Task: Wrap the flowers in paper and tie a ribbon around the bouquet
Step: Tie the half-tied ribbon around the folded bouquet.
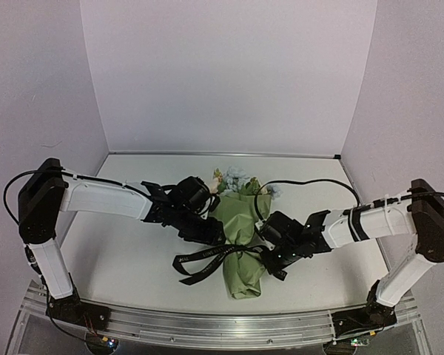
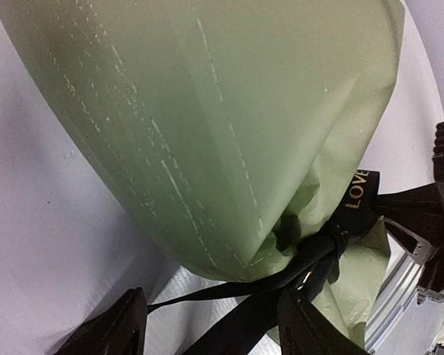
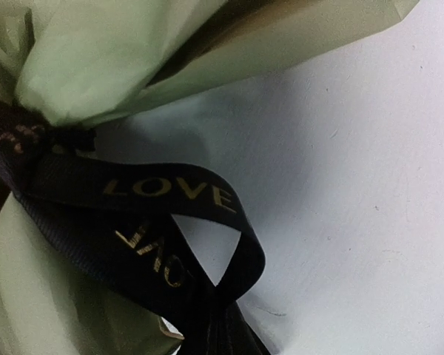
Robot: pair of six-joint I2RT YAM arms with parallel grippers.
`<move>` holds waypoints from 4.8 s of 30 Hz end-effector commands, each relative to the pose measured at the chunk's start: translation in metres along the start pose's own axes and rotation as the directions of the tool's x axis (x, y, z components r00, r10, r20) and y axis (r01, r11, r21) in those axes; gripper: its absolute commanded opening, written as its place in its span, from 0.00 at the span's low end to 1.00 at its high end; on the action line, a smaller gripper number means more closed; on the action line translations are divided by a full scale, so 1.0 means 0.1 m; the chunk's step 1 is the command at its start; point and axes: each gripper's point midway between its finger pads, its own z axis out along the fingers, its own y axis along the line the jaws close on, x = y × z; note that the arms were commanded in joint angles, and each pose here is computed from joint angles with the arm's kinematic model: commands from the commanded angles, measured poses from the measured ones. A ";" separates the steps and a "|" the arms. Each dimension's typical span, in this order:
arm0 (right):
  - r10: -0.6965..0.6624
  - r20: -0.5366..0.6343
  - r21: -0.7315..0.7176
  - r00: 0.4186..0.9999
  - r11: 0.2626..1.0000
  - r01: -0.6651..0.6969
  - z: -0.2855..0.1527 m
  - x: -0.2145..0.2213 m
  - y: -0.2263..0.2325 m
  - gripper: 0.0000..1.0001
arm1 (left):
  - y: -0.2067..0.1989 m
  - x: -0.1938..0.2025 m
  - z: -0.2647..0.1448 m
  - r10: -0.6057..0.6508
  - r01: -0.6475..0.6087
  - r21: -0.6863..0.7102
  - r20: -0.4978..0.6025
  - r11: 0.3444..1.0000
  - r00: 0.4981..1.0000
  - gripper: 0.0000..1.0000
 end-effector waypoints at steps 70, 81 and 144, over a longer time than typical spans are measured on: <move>0.079 0.005 0.220 0.997 0.972 -0.079 -0.44 0.25 -1.13 0.00 | 0.11 -0.28 -0.15 0.088 -0.078 -0.106 0.092 0.991 0.992 0.08; 0.097 -0.026 0.079 0.995 0.992 -0.095 -0.67 0.11 -0.85 0.47 | 0.03 -0.52 -0.79 0.095 -0.066 -0.122 0.248 0.990 0.964 0.55; 0.216 0.032 0.210 0.976 0.953 -0.217 -0.25 0.09 -0.33 0.00 | 0.70 0.54 -0.24 0.135 -0.089 -0.218 0.209 0.972 0.968 0.14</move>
